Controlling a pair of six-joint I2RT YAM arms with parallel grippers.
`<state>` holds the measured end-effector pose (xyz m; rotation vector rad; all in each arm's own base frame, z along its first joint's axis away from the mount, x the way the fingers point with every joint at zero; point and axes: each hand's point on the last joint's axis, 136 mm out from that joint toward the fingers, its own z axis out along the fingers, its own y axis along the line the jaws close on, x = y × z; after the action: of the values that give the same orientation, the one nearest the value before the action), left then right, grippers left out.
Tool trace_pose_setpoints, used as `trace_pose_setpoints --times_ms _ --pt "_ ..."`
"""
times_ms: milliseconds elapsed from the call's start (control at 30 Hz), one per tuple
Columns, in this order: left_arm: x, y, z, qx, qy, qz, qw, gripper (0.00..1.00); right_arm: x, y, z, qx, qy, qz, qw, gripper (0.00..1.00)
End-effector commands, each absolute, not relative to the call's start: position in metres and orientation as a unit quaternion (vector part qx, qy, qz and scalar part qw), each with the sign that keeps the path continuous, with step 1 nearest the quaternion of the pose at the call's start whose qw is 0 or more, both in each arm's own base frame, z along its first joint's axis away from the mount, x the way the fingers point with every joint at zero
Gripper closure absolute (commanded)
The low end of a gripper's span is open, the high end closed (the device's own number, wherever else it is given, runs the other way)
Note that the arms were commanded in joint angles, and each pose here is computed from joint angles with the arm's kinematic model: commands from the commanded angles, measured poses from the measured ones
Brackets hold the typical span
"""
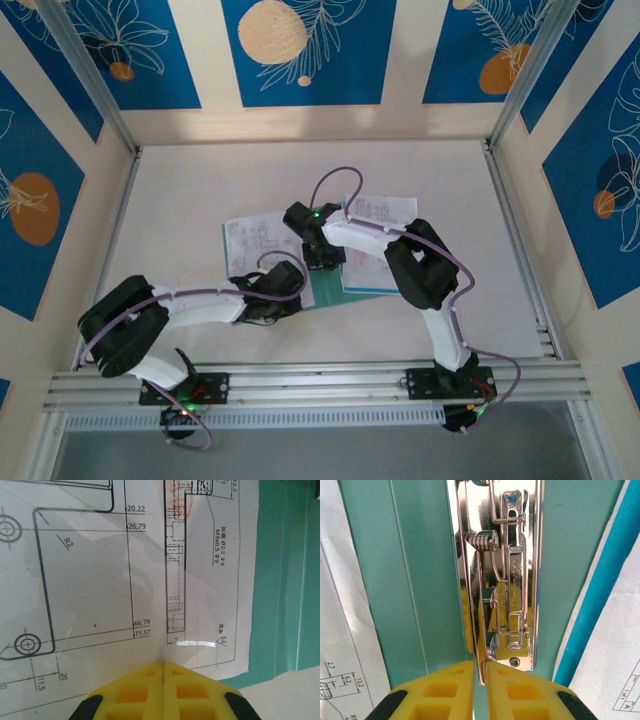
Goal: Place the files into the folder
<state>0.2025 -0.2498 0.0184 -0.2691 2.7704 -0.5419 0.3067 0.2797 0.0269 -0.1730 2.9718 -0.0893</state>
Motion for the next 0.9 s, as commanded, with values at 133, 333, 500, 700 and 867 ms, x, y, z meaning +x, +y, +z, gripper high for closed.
trace_pose_setpoints --times_ms 133,333,500,700,867 --pt "0.185 -0.219 -0.001 -0.097 0.979 -0.126 0.13 1.0 0.297 0.267 0.005 -0.068 0.994 -0.073 0.051 0.83" --pt "0.185 -0.217 0.0 -0.1 0.978 -0.124 0.132 1.0 0.295 0.26 -0.002 -0.067 0.993 -0.09 0.044 0.83" --pt "0.184 -0.216 -0.002 -0.102 0.978 -0.124 0.131 1.0 0.293 0.252 -0.007 -0.073 0.991 -0.109 0.039 0.83" --pt "0.184 -0.215 -0.002 -0.106 0.978 -0.124 0.132 1.0 0.287 0.246 -0.018 -0.076 0.989 -0.124 0.026 0.83" --pt "0.184 -0.214 -0.001 -0.108 0.977 -0.123 0.133 1.0 0.284 0.239 -0.024 -0.075 0.988 -0.135 0.016 0.83"
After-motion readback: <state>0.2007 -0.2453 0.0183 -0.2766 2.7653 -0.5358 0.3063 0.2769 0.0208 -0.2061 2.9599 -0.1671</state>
